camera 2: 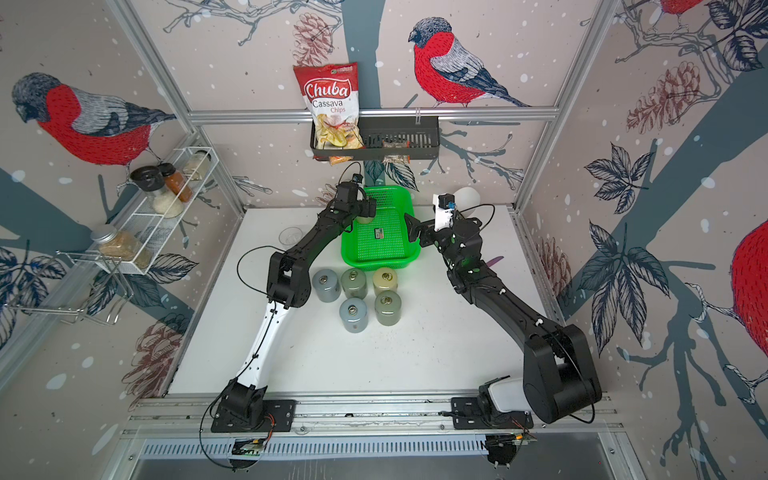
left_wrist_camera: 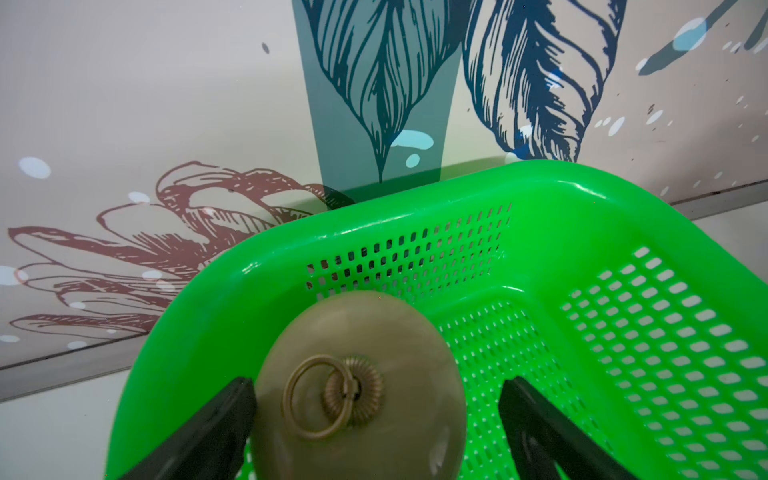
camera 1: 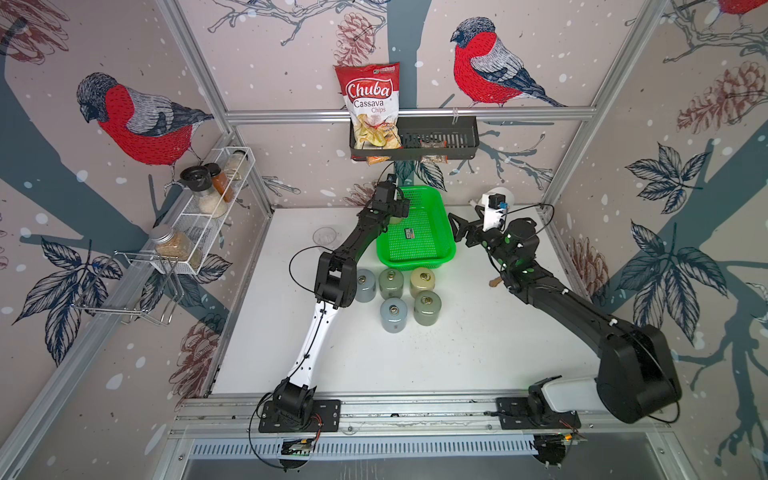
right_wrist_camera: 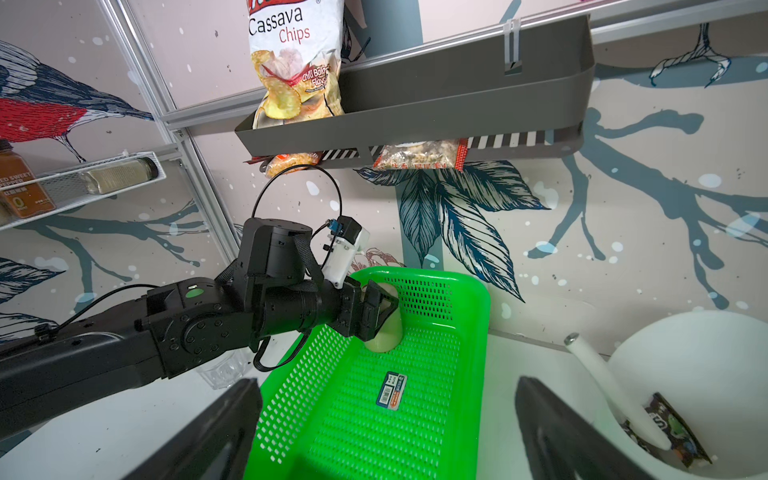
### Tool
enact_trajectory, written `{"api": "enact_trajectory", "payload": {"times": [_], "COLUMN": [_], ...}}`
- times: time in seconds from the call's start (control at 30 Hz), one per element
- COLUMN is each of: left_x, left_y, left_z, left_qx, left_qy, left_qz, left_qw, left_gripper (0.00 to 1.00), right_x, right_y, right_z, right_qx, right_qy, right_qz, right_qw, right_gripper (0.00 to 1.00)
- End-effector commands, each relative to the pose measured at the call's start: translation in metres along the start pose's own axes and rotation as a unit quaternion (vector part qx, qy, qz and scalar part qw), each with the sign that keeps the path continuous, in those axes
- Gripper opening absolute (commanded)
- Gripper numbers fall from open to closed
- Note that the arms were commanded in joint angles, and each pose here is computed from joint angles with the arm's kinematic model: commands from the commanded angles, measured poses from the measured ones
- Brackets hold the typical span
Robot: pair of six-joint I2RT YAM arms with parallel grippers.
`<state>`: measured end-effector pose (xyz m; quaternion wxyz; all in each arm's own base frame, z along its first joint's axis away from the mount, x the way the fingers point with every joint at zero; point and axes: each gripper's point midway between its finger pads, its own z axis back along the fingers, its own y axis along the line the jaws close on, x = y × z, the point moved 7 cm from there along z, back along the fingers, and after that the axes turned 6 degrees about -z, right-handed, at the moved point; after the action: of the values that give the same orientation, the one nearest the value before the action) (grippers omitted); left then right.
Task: Take the tea canister out of the basket
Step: Move the tea canister to the basket.
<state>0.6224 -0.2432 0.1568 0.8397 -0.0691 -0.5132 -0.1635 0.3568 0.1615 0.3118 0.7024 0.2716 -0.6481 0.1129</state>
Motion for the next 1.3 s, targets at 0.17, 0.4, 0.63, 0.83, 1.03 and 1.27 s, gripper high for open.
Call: {"api": "enact_trajectory", "payload": {"times": [0.17,0.4,0.63,0.83,1.03,1.27], "left_x": [-0.004,-0.006,-0.012,0.003,0.018,0.015], "left_y": [-0.013,-0.023,-0.038,-0.031,-0.028,-0.027], "left_z": [0.002,0.005,0.014,0.026,0.035,0.034], "left_qx": [-0.068,-0.088,-0.083,-0.064,-0.073,-0.069], "left_qy": [0.016,0.025,0.046,0.019,-0.005,-0.008], "left_qz": [-0.011,-0.013,-0.025,-0.017,0.004,0.009], "left_qw": [0.997,0.996,0.995,0.998,0.997,0.998], "left_gripper": [0.92,0.91,0.91,0.95,0.96,0.96], "right_x": [0.005,0.004,0.001,-0.002,-0.003,-0.007], "right_y": [-0.004,-0.006,-0.007,-0.009,-0.011,-0.014], "right_z": [0.000,0.001,0.002,0.003,0.004,0.004], "right_qx": [0.011,0.008,0.004,0.000,-0.003,-0.007], "right_qy": [-0.009,-0.007,-0.001,0.003,0.003,0.011], "right_qz": [-0.015,-0.018,-0.019,-0.016,-0.017,-0.017], "right_qw": [1.000,1.000,1.000,1.000,1.000,1.000], "right_gripper": [1.00,1.00,1.00,1.00,1.00,1.00]}}
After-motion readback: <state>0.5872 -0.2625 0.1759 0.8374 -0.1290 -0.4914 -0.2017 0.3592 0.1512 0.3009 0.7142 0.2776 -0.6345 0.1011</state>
